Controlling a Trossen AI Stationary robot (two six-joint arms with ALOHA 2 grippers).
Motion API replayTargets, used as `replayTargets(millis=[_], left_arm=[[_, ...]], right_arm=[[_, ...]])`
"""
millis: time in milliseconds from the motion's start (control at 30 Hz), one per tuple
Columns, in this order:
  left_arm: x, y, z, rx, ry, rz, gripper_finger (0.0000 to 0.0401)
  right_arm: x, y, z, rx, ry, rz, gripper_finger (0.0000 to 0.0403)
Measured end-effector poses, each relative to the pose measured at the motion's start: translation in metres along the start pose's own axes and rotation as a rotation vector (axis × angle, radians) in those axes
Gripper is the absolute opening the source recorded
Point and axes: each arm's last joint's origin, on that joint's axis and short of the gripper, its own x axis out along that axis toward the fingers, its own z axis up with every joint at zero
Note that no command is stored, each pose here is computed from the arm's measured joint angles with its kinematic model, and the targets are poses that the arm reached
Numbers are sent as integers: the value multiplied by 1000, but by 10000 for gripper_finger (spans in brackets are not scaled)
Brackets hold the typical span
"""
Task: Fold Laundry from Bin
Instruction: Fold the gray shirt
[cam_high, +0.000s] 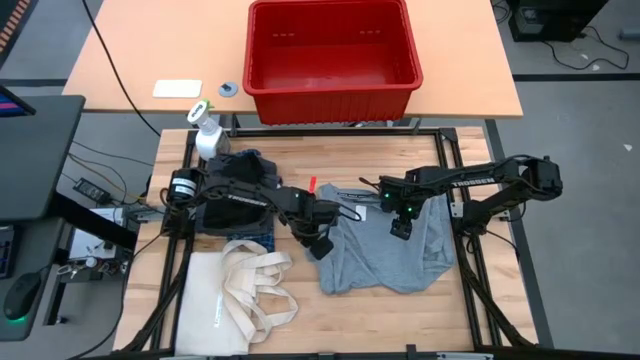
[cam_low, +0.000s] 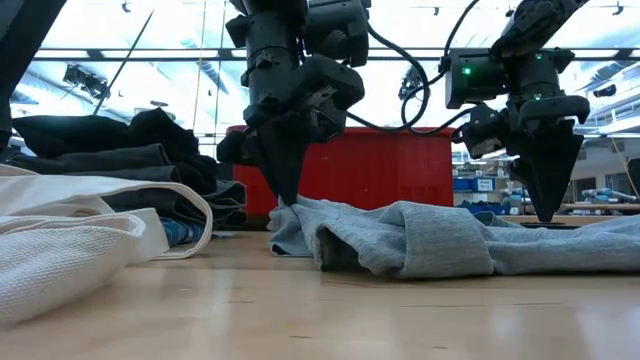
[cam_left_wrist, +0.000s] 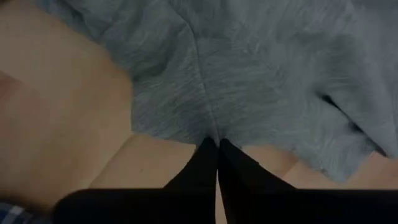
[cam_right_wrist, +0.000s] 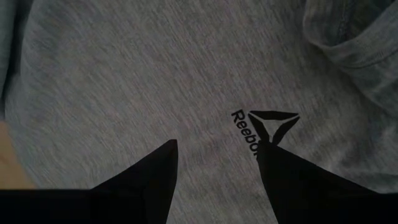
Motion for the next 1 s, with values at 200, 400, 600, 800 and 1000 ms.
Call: replayTargets(millis=[200,400,600,800,1000], left_arm=[[-11,7,2,25,21,-17,4],[-27,9,5,96,42,-135,4],[-28,9,5,139,58,-147,5],[-27,10,4,128,42,-116,30],[-26,8,4,173,-6,-65,103]], right_arm=[[0,0,0,-8,4,-1,228],[0,-1,-2,-39,15,-13,228],[5,-3,0,-68,15,-51,228],[14,-6,2,-55,52,-55,228],[17,-6,3,-51,69,-24,228]])
